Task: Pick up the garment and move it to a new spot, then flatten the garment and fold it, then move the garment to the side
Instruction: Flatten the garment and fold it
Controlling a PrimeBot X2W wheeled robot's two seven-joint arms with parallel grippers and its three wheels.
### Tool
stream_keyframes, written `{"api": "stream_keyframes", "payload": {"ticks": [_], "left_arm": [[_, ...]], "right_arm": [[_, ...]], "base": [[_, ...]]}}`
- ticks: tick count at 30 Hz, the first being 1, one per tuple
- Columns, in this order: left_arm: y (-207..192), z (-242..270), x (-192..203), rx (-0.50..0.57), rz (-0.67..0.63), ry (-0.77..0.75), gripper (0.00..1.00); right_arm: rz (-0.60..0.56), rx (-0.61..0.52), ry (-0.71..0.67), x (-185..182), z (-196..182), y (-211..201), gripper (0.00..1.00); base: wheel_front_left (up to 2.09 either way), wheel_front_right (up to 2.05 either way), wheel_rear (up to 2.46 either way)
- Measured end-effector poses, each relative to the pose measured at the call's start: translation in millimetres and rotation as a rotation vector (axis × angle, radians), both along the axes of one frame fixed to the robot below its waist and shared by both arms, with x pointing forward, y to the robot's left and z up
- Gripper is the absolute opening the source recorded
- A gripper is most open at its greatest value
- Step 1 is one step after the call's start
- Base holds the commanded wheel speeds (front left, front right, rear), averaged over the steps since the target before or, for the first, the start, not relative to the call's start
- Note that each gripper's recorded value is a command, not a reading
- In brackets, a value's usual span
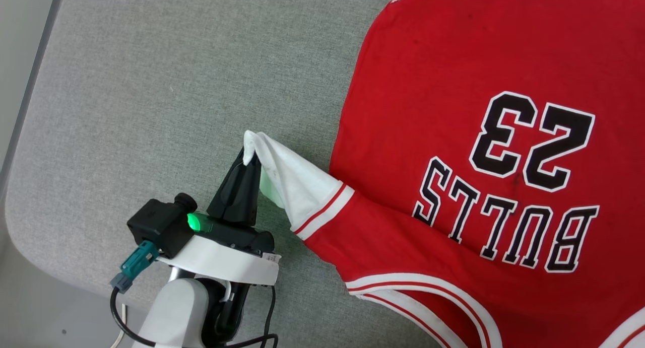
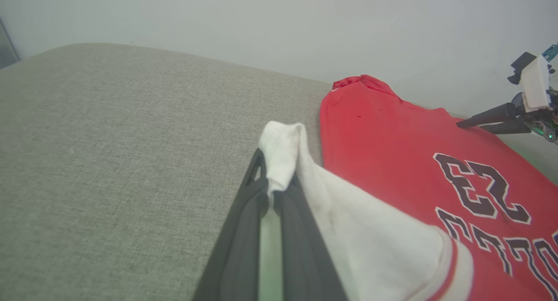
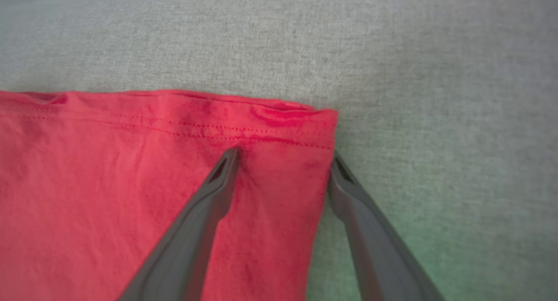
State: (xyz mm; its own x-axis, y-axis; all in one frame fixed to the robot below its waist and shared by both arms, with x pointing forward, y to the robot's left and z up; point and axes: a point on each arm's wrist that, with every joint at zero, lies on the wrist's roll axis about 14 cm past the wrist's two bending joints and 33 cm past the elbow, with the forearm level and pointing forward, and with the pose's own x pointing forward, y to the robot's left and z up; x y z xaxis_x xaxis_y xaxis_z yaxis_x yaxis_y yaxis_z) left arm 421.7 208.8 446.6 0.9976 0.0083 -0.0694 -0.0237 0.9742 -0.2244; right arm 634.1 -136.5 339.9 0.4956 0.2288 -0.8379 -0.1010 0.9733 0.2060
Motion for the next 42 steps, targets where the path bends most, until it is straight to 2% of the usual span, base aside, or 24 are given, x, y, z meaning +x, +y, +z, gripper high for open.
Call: {"api": "stream_keyframes", "payload": {"ticks": [1,2,3,4,10,18,25,33,42], "left_arm": [[0.5,-1.1,0.0,-0.001,0.002,0.002,0.00],[1.1,-1.9,-0.1,-0.001,0.005,0.004,0.00],[1.2,-2.6,-0.3,0.000,0.006,0.006,0.00],[1.5,-2.9,-0.3,0.000,0.008,0.007,0.00],[2.9,-3.0,-1.2,0.001,0.015,0.007,0.00],[7.7,1.4,-14.5,0.005,0.032,0.008,0.00],[14.0,-1.2,-35.0,0.011,0.038,0.032,0.00],[5.4,-4.5,-43.5,0.008,-0.005,0.051,0.00],[-10.3,-7.5,-57.3,0.006,-0.071,0.094,0.00]], "right_arm": [[-0.001,0.000,0.022,-1.5,-3.3,-0.1,0.91],[-0.006,0.004,0.038,-2.7,-5.4,-0.6,0.48],[-0.007,0.004,0.053,-4.2,-6.8,-1.1,0.28],[-0.008,0.005,0.058,-4.5,-7.2,-1.0,0.00],[-0.005,-0.005,0.058,-5.8,-4.0,0.5,0.00],[0.006,-0.063,-0.040,-12.8,28.2,-13.1,0.00],[-0.007,-0.115,-0.108,-50.4,57.5,-49.3,0.00],[-0.074,-0.119,-0.116,-137.8,60.2,-98.0,0.00],[-0.227,-0.081,-0.055,-275.2,43.5,-134.0,0.00]], "base": [[0.00,0.00,0.00],[0.00,0.00,0.00],[0.00,0.00,0.00],[0.00,0.00,0.00],[0.00,0.00,0.00],[0.00,0.00,0.00],[0.00,0.00,0.00],[0.00,0.00,0.00],[0.00,0.00,0.00]]}}
